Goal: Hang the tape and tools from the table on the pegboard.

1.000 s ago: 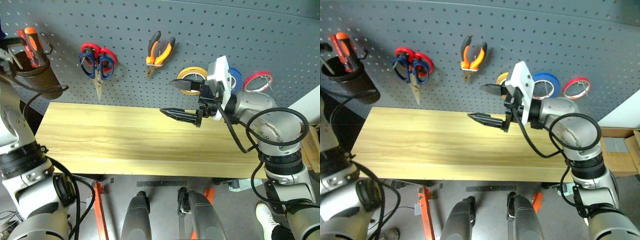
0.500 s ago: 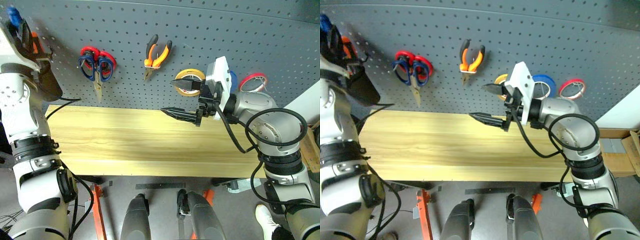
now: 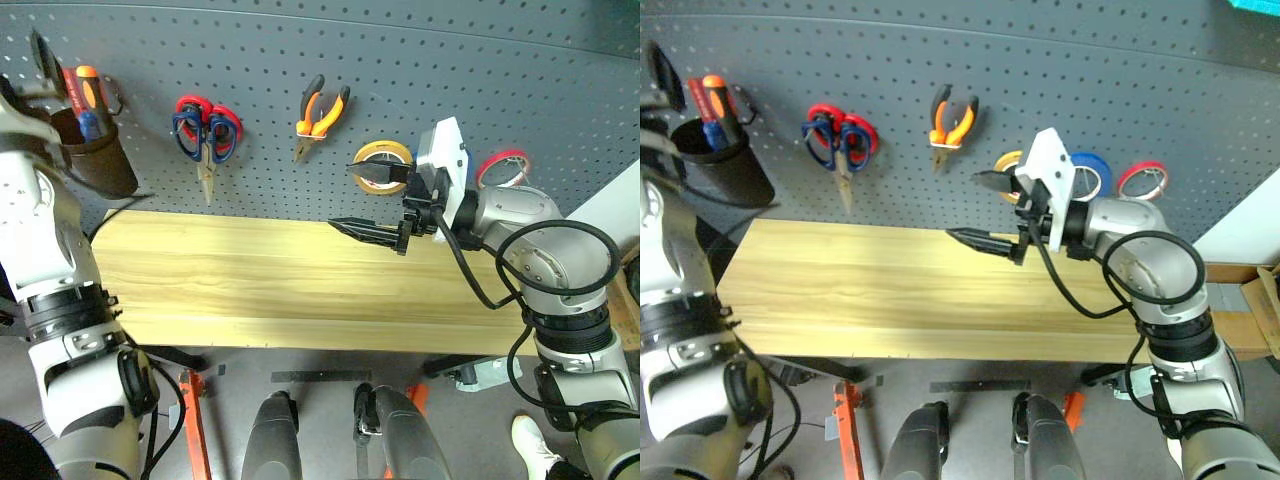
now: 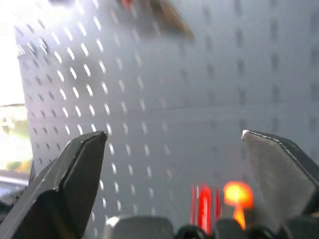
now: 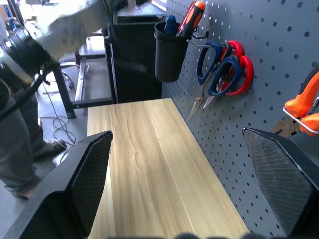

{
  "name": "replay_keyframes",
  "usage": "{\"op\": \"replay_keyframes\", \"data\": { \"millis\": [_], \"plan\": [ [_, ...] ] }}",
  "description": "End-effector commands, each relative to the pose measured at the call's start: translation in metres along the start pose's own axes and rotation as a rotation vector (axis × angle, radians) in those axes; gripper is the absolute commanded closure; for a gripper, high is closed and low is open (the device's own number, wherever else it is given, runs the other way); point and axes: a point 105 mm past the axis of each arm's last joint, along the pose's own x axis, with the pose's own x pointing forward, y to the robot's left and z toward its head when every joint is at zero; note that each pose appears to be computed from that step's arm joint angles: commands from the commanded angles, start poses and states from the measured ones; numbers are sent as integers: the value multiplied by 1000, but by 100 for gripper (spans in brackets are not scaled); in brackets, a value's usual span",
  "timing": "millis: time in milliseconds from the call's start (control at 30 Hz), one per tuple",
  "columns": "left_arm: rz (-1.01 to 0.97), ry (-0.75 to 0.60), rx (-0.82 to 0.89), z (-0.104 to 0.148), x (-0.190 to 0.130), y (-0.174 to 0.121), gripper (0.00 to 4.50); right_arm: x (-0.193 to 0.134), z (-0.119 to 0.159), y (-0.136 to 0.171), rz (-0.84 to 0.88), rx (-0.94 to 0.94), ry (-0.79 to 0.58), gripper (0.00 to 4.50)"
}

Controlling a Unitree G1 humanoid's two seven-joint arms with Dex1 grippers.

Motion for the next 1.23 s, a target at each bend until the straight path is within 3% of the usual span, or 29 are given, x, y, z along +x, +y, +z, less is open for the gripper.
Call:
{"op": "replay_keyframes", "data": {
  "millis": [33, 133, 200, 467, 600, 667, 767, 900, 1100, 1233],
  "plan": [
    [-453, 48, -129, 12, -21, -98, 3, -11, 12, -2, -24, -44, -35, 0],
    [-794, 246, -225, -7, -83, -153, 3, -15, 9, 4, -11, -46, -13, 0],
    [-873, 352, -256, -17, -113, -163, 3, -19, 6, 6, -8, -46, 1, 0],
    [-792, 655, -178, -82, -174, -145, 3, -37, -31, 13, -77, 13, 98, 0],
    [-636, 798, -247, -126, -211, -119, 3, -46, -69, 3, -293, 56, 84, 0],
    [-589, 825, -273, -139, -230, -110, 3, -55, -93, -10, -483, 31, 78, 0],
    [-586, 845, -204, -150, -250, -105, 3, -67, -115, -11, -618, 23, 64, 0],
    [-465, 882, -115, -171, -262, -80, 3, -84, -162, -2, -730, 120, 86, 0],
    [-283, 914, -33, -193, -276, -48, 3, -117, -226, 2, -888, 158, 225, 0],
    [-250, 859, 50, -194, -276, -35, 3, -125, -236, -1, -911, 154, 246, 0]
  ]
}}
